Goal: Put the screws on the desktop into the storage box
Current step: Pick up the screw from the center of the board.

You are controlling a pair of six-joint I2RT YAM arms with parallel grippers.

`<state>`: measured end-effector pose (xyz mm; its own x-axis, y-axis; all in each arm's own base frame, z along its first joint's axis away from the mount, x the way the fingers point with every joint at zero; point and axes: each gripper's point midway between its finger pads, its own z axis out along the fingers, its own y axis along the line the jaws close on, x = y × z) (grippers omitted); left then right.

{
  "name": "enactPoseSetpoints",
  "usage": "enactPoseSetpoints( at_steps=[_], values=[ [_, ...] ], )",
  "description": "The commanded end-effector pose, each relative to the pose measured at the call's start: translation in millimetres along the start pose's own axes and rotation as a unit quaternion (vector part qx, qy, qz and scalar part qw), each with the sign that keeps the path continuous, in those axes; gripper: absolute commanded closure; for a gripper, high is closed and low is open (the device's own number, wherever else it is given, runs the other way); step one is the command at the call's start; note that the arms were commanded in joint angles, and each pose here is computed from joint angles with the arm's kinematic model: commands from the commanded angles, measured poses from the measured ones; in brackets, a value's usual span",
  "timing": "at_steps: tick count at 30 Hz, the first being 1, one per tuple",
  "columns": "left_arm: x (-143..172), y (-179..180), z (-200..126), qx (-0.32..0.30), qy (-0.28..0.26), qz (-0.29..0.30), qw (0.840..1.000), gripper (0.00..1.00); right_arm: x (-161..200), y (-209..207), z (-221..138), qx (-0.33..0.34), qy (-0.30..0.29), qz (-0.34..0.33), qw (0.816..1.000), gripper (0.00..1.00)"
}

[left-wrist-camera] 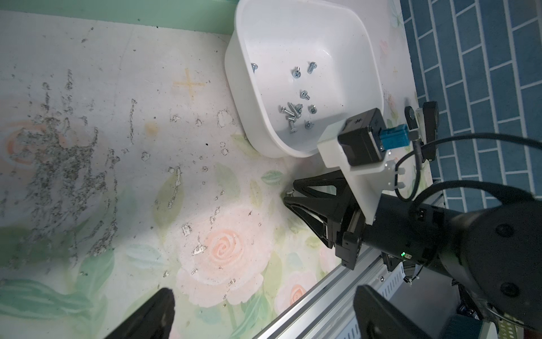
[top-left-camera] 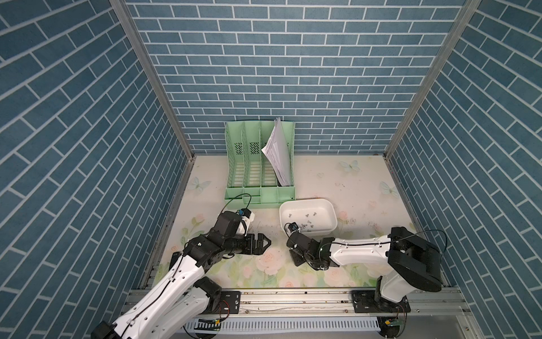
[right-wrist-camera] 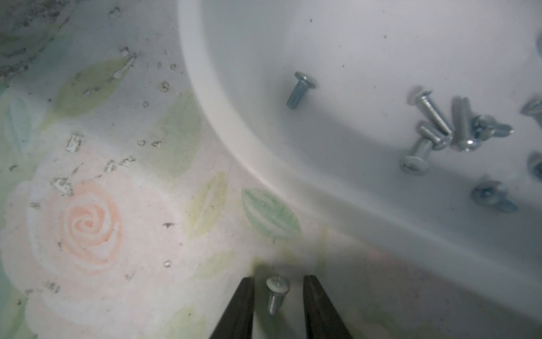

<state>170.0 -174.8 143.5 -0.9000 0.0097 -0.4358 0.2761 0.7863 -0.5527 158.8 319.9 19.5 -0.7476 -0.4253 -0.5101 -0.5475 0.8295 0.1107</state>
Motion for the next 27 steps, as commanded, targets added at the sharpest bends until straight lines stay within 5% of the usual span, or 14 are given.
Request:
enactPoseSetpoints(
  at_steps=[1, 27],
  values=[
    [-0.8, 1.0, -0.5, 0.001, -0.004, 0.004, 1.000, 0.00, 9.0, -2.0, 7.4, 0.011, 0.014, 0.005, 1.000, 0.70],
    [-4.3, 0.7, -2.0, -0.003, -0.007, 0.008, 1.000, 0.00, 12.4, -5.5, -1.3, 0.021, 0.018, -0.018, 0.999, 1.00]
  ],
)
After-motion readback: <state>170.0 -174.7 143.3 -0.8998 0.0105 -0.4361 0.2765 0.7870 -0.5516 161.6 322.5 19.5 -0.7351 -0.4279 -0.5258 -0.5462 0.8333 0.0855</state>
